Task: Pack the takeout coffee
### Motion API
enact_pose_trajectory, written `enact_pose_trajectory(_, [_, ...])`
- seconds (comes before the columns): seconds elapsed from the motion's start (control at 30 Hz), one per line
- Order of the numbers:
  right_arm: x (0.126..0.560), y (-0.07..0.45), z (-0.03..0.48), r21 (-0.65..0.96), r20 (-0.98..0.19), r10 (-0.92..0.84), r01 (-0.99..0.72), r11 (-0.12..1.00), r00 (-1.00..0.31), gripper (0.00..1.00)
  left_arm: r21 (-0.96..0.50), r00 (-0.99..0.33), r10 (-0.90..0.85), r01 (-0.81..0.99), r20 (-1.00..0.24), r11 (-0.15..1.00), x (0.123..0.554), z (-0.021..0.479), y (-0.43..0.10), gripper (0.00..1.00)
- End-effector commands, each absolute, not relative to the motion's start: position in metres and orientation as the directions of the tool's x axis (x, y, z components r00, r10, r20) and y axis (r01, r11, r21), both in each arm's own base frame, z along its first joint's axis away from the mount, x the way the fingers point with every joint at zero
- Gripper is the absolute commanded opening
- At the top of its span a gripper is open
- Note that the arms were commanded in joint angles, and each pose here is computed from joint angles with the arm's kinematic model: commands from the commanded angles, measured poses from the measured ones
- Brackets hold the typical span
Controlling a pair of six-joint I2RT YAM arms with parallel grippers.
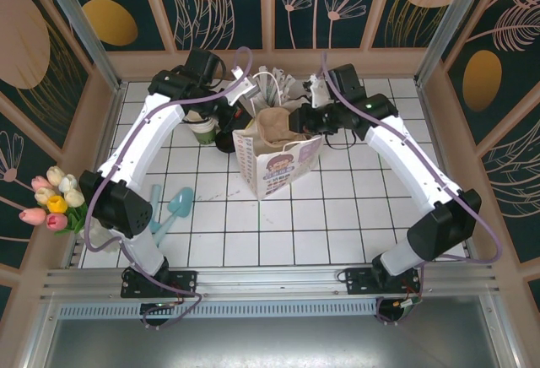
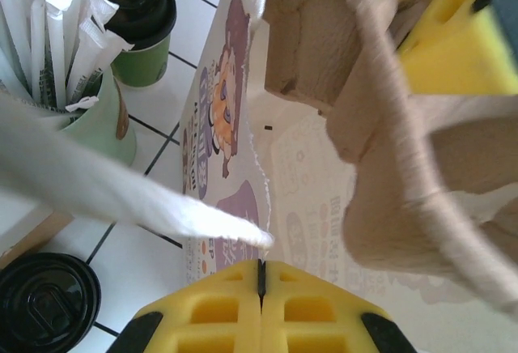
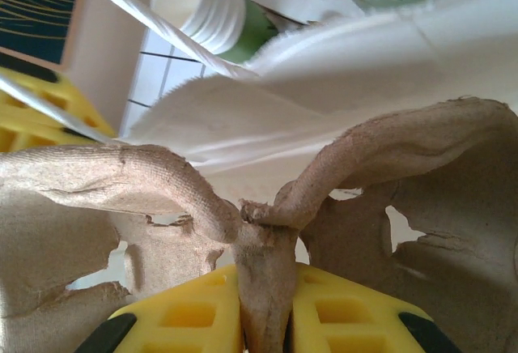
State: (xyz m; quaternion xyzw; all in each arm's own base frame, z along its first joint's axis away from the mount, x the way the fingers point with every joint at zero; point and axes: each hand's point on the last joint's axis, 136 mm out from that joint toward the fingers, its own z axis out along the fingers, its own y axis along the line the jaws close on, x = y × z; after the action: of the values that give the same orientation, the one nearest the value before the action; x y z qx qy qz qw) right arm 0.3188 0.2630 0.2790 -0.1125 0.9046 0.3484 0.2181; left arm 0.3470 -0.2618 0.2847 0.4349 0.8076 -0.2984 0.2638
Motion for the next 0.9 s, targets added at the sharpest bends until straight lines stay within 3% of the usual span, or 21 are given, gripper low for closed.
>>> enact_pose_trajectory(0.0, [0.32, 0.26, 0.26, 0.506, -0.453, -0.07, -0.321, 0.801, -0.889, 0.18, -0.267, -0.471, 0.503, 0.865, -0.725, 0.426, 0.351, 0.302, -0.269, 0.04])
enact_pose_trajectory(0.27, [0.323, 0.259, 0.235, 0.383, -0.417, -0.107, -0.281, 0.88, -0.903, 0.18, -0.301, -0.493, 0.457, 0.851, -0.74, 0.43, 0.354, 0.309, -0.274, 0.05])
enact_pose_trajectory(0.87, [0.303, 0.275, 0.222, 0.307, -0.345, -0.263, -0.373, 0.876, -0.901, 0.18, -0.351, -0.565, 0.335, 0.777, -0.754, 0.522, 0.375, 0.32, -0.277, 0.04])
